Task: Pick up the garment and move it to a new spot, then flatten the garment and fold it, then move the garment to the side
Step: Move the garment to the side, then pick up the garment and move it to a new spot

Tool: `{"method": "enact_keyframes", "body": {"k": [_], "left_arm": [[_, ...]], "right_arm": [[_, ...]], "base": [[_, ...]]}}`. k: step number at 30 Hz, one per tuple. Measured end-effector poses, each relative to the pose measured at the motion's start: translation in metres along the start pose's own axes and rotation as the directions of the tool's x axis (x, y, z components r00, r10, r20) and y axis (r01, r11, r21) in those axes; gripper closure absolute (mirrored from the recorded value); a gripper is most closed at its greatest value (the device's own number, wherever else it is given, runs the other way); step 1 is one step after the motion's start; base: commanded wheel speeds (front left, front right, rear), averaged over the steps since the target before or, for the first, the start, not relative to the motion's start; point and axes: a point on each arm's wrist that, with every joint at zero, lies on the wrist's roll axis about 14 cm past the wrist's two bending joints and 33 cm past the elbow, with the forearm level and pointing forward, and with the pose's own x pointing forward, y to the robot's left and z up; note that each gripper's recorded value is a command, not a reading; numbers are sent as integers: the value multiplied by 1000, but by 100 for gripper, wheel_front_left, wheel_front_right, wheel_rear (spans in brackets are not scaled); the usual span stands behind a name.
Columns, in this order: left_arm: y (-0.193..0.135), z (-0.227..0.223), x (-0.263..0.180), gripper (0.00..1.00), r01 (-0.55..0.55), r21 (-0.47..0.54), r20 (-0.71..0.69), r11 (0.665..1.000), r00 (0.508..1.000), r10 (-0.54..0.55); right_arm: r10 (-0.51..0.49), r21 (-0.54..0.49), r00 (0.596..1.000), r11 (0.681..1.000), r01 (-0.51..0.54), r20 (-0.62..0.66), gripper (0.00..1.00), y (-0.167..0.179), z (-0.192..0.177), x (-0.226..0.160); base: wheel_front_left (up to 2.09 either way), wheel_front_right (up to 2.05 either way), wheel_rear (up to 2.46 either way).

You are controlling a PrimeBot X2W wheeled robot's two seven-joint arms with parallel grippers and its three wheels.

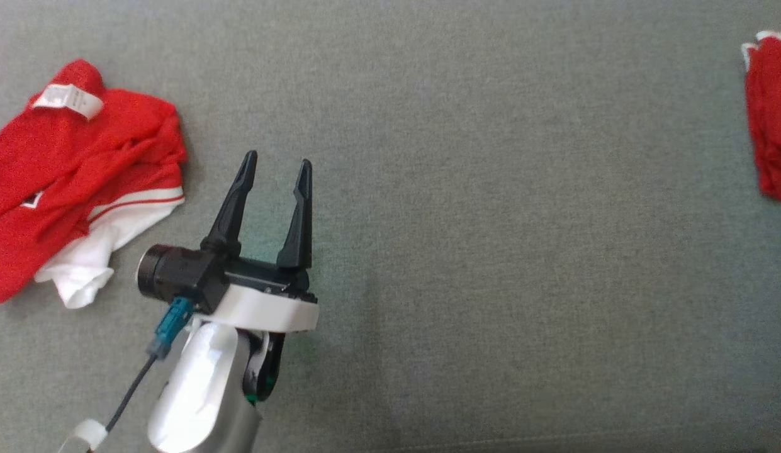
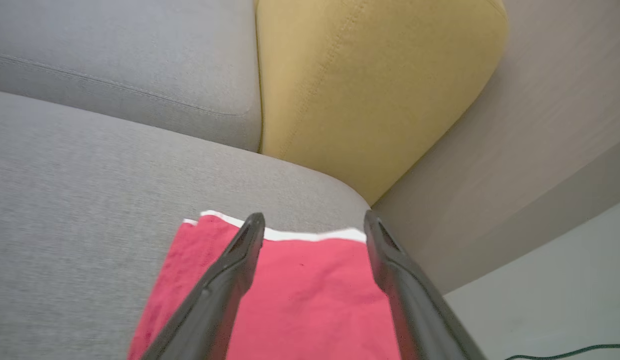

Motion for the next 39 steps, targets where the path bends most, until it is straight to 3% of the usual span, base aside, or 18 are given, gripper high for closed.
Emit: {"method": "enact_keyframes", "body": {"k": [5,11,16,19,22,25,29,31,35,39], "left_arm": [[-6,11,-13,0,-1,7,20,1000,1000,1],[-11,30,-32,0,-14,22,59,1000,998,13],[-8,42,-48,0,-41,27,89,999,995,39],[-6,44,-59,0,-58,27,95,998,994,55],[-2,46,-69,0,-78,28,101,997,992,75],[-2,45,-77,0,-85,28,100,996,992,82],[-1,41,-85,0,-96,15,90,995,991,94],[-1,38,-88,0,-99,14,82,995,992,98],[0,35,-88,0,-102,20,73,995,992,100],[0,34,-88,0,-102,24,69,994,993,101]], "right_arm": [[59,30,990,998,-64,125,0,31,35,-15],[146,99,907,975,-201,395,0,82,115,-54],[182,205,822,918,-338,540,0,125,148,-98],[183,280,793,870,-406,581,0,147,150,-122],[170,365,793,818,-445,586,0,163,139,-140],[153,455,823,771,-446,547,0,173,111,-153],[183,501,867,753,-427,464,0,186,64,-166],[193,536,877,727,-428,439,0,192,51,-171],[181,561,869,699,-443,461,0,192,58,-175],[182,550,855,697,-460,486,0,193,67,-177]], "base": [[0,0,0],[0,0,0],[0,0,0],[0,0,0],[0,0,0],[0,0,0],[0,0,0],[0,0,0],[0,0,0],[0,0,0]]}}
